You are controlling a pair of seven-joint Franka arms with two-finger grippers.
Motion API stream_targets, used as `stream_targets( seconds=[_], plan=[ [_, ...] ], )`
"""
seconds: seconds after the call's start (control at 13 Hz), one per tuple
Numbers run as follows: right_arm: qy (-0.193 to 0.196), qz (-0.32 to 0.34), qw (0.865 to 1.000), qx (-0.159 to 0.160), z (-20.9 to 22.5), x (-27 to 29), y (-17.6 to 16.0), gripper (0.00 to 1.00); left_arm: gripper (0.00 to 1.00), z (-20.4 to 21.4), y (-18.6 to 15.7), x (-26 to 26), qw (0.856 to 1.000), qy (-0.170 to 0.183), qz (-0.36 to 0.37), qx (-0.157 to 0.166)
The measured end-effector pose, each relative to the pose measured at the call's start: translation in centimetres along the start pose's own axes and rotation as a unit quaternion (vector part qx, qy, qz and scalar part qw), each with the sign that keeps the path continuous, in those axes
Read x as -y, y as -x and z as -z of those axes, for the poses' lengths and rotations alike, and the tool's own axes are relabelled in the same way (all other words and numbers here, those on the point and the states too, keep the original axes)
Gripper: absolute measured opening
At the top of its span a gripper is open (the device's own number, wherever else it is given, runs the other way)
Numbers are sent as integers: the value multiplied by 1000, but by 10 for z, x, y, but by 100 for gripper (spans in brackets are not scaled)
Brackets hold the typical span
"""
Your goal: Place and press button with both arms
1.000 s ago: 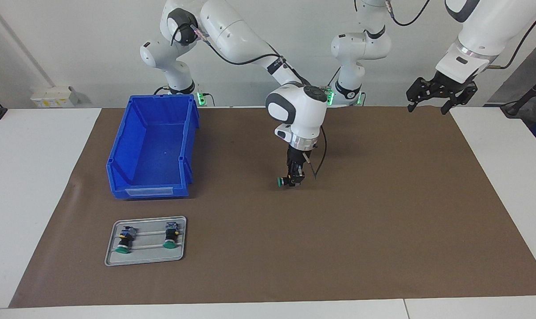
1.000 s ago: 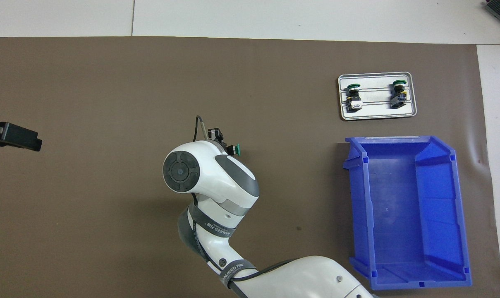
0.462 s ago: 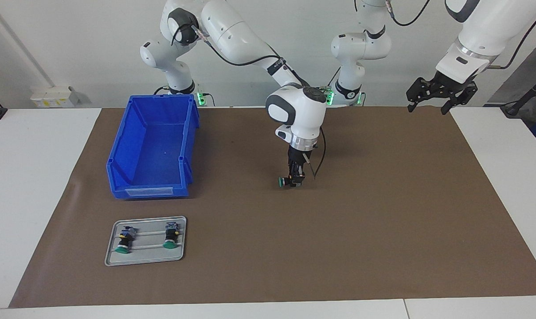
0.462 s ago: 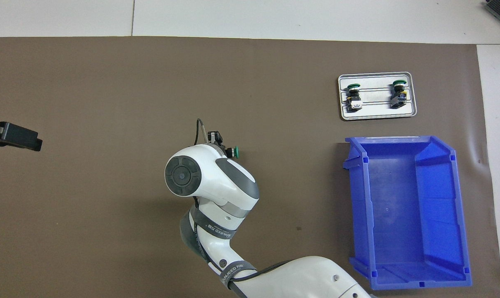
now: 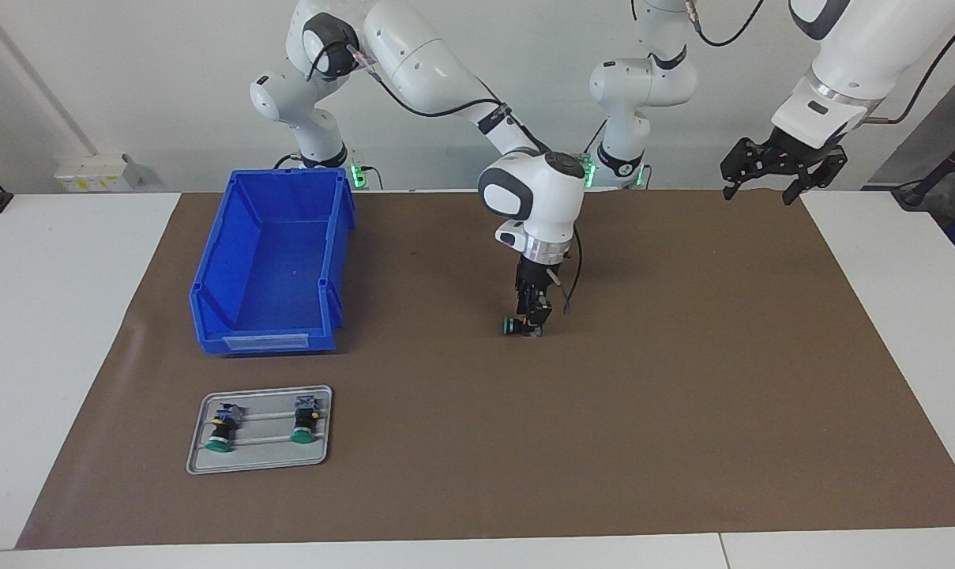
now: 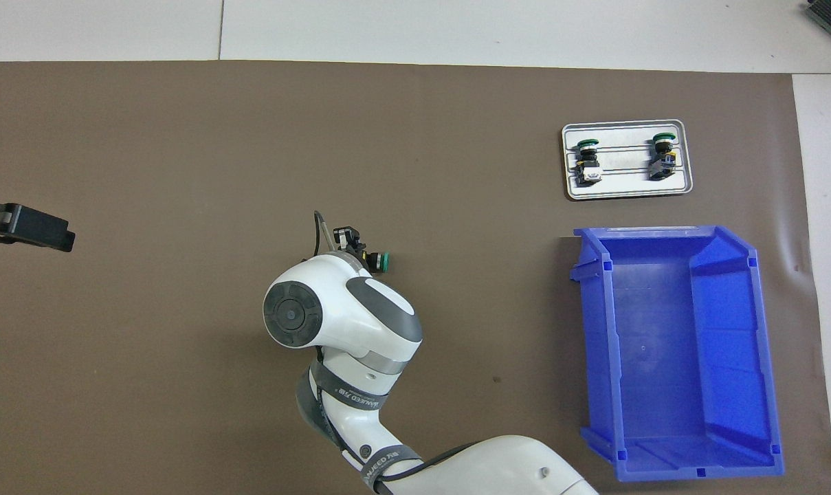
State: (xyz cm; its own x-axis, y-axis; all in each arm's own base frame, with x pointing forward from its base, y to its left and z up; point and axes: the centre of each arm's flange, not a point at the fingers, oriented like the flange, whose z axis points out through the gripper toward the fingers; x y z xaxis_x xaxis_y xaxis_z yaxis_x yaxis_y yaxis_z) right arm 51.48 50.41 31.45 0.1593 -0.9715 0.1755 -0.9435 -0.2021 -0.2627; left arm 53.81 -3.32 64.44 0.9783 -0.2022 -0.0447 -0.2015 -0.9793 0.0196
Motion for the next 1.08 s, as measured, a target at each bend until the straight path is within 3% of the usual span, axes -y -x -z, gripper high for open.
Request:
stream_targets(
  seconds=[0.15,0.23,0.54,0.77,1.08],
  plan=[
    [-16,19,1000,5,20,16,-16,92,100,3,-5,-10,1000,-3,-21,-15],
    [-28,23,999,9,38,31,-34,100,100,3,-6,-17,999,-3,-31,-17],
    [-46,60,997,16,135,80,-152,100,100,1,-15,-61,994,-7,-109,-30],
    [-29,126,990,50,168,98,-248,100,99,-15,-30,-103,976,-4,-216,-37],
    [12,261,961,94,194,91,-411,100,100,-47,-48,-147,941,30,-334,-39]
  ],
)
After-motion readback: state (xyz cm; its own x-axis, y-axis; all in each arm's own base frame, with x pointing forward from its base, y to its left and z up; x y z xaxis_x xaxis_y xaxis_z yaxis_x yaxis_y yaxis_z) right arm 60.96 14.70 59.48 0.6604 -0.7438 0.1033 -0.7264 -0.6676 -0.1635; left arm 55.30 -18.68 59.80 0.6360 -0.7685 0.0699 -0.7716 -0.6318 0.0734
